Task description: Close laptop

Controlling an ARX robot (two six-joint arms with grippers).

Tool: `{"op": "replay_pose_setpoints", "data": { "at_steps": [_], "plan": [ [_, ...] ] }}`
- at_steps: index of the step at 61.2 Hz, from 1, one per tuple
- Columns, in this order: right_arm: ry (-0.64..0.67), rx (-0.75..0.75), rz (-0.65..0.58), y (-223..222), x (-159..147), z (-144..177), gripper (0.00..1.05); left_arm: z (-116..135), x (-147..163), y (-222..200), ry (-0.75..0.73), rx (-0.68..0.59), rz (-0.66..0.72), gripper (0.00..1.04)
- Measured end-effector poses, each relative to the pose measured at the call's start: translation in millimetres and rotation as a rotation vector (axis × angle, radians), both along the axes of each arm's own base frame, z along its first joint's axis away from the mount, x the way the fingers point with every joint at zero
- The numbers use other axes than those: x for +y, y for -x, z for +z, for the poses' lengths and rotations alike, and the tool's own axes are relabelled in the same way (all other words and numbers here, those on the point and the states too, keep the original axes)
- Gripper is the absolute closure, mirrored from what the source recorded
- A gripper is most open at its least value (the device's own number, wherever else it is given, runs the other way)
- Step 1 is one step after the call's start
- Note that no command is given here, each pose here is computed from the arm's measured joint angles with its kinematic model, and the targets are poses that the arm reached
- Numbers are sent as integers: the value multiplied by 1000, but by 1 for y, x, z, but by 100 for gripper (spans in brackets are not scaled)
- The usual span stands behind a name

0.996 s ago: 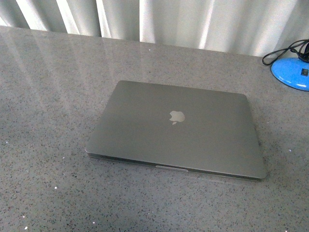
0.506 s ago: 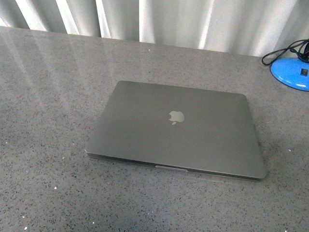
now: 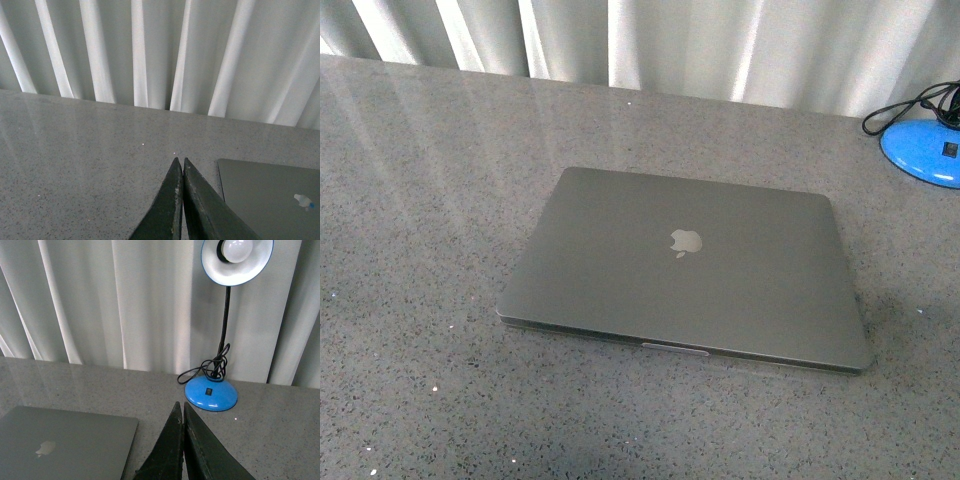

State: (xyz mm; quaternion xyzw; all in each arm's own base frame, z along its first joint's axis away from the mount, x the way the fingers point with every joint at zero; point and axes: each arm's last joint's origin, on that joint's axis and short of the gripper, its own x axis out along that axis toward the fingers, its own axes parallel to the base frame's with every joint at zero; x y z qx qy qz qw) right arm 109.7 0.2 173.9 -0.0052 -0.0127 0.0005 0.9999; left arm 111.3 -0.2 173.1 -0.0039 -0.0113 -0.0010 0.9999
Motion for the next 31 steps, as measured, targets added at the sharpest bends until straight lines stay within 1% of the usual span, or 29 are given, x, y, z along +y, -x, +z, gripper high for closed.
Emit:
{"op": "replay_pose_setpoints", "data": {
  "at_steps": [8, 11, 17, 22, 28, 30, 31],
  "plan": [
    [0, 2, 0, 3, 0, 0, 104, 0, 0, 2, 0, 0, 0, 101],
    [0, 35, 0, 9, 0, -5, 104, 0, 0, 3, 0, 0, 0, 101],
    [-1, 2, 0, 13, 0, -3, 104, -5, 0, 10, 0, 37, -1, 101],
    [-4, 6, 0, 13, 0, -3, 104, -3, 0, 14, 0, 3, -1, 101],
    [-6, 6, 0, 13, 0, -3, 104, -4, 0, 14, 0, 8, 0, 101],
    [-6, 6, 0, 13, 0, -3, 103, -3, 0, 15, 0, 7, 0, 99],
    [-6, 6, 0, 13, 0, -3, 100, -3, 0, 15, 0, 7, 0, 95]
  ]
}}
